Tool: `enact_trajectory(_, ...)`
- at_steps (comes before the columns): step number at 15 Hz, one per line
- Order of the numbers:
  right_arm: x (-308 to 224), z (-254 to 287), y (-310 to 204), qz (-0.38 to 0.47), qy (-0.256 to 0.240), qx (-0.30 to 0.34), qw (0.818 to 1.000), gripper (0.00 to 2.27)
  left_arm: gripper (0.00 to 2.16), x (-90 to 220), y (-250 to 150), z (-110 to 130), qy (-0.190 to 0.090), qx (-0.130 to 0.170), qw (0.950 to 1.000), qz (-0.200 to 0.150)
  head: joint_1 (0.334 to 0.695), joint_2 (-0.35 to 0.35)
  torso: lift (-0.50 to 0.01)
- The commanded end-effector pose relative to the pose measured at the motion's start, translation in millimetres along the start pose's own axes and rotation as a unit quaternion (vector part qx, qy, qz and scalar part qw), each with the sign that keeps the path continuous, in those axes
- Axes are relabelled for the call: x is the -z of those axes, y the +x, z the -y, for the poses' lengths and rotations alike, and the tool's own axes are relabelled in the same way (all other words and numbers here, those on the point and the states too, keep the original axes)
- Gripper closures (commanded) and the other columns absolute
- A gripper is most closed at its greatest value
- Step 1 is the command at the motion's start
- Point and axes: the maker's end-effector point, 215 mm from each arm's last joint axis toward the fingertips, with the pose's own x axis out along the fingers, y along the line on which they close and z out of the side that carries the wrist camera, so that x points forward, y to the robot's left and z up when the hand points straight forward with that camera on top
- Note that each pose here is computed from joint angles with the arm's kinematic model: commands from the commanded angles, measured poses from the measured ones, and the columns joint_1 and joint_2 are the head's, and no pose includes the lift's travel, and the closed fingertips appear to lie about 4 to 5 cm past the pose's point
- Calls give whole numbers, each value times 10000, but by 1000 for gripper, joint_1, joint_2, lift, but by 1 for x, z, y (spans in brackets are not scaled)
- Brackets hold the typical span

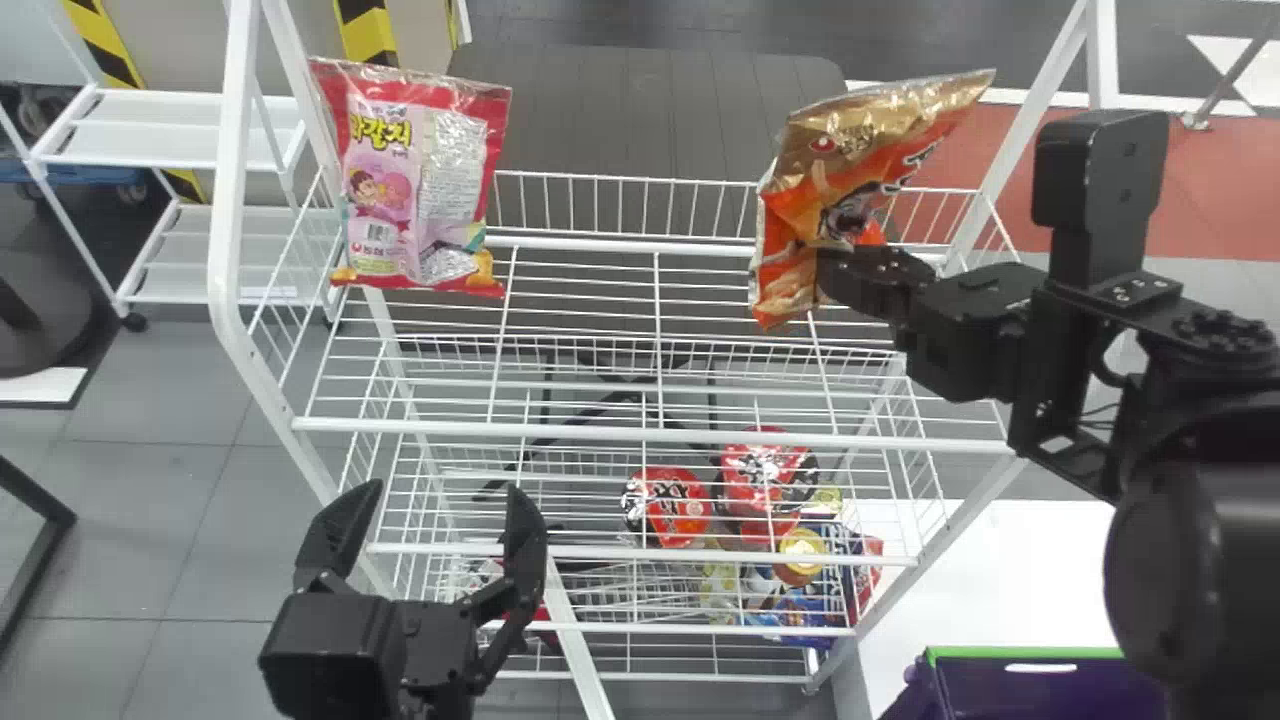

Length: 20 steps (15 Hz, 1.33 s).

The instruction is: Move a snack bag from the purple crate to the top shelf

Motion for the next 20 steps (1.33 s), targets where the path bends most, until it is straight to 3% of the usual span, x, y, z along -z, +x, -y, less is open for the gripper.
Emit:
enact_trajectory(1,-10,-8,14,289,-109,-91,9995,1656,103,3,2,0,15,5,10000,-14,695,-39,0)
enact_trajectory(12,-2,-65,100,434,-300,-356,9980,1656,103,23,12,-8,39,-63,9998,-162,695,58,0)
enact_trajectory(20,10,-101,137,513,-439,-621,9958,1656,103,20,9,-17,-6,-132,9999,-81,695,145,0)
